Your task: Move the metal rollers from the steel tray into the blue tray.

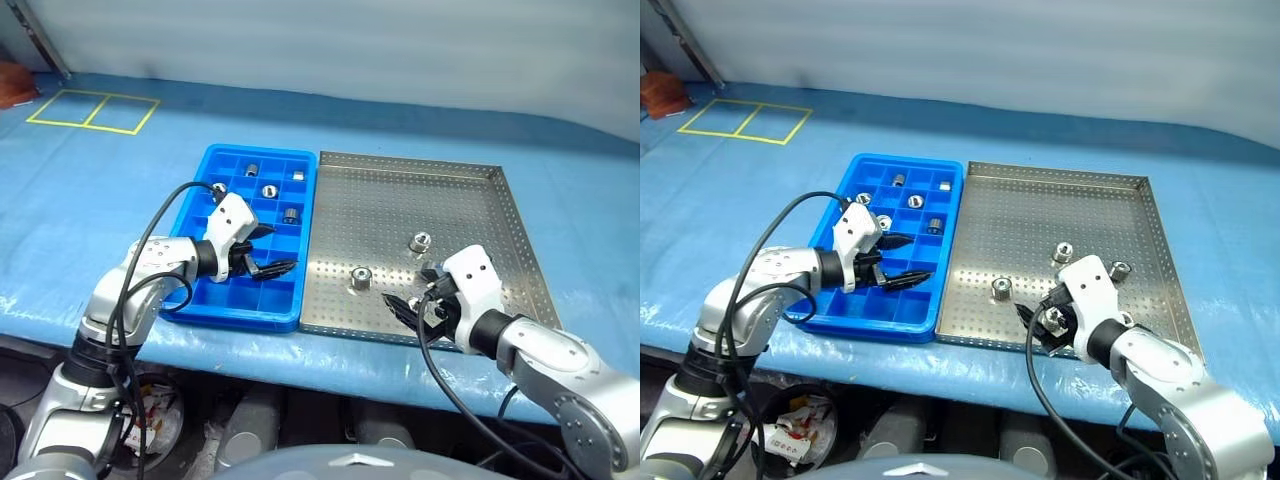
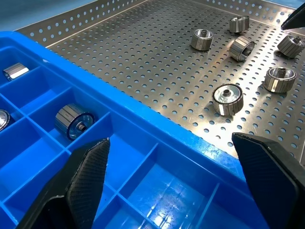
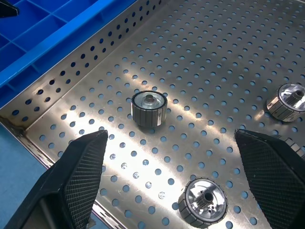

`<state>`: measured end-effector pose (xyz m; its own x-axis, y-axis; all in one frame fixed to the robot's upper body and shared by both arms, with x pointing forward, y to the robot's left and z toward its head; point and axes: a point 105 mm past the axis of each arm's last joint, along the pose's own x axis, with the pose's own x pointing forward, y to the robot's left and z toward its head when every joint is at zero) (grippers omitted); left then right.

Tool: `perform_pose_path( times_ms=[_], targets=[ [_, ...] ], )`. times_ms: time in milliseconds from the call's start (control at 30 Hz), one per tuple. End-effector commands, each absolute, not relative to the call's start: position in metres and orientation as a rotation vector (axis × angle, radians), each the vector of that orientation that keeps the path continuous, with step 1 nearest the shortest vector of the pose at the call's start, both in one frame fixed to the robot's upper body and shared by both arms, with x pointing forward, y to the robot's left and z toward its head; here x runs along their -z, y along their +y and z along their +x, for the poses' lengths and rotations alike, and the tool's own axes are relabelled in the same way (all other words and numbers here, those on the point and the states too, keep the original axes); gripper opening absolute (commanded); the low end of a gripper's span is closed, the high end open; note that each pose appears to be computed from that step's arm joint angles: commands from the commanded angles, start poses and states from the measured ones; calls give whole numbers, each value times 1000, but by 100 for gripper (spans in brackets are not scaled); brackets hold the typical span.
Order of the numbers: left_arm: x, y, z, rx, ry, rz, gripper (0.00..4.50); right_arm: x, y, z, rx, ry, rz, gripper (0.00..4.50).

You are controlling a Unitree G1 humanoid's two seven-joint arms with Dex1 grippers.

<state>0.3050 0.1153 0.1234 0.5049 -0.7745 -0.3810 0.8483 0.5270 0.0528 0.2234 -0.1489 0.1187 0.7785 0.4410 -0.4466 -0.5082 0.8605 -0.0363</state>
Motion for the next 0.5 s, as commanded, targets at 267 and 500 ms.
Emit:
perform_pose_path(
  times_ms=[267, 500],
  targets=[
    [-152, 107, 315, 998, 216, 329, 447, -130, -145, 226, -513, 372, -177, 450],
    [-165, 66, 333, 1133, 172, 449, 447, -136, -147, 235, -470, 321, -182, 450]
  ],
)
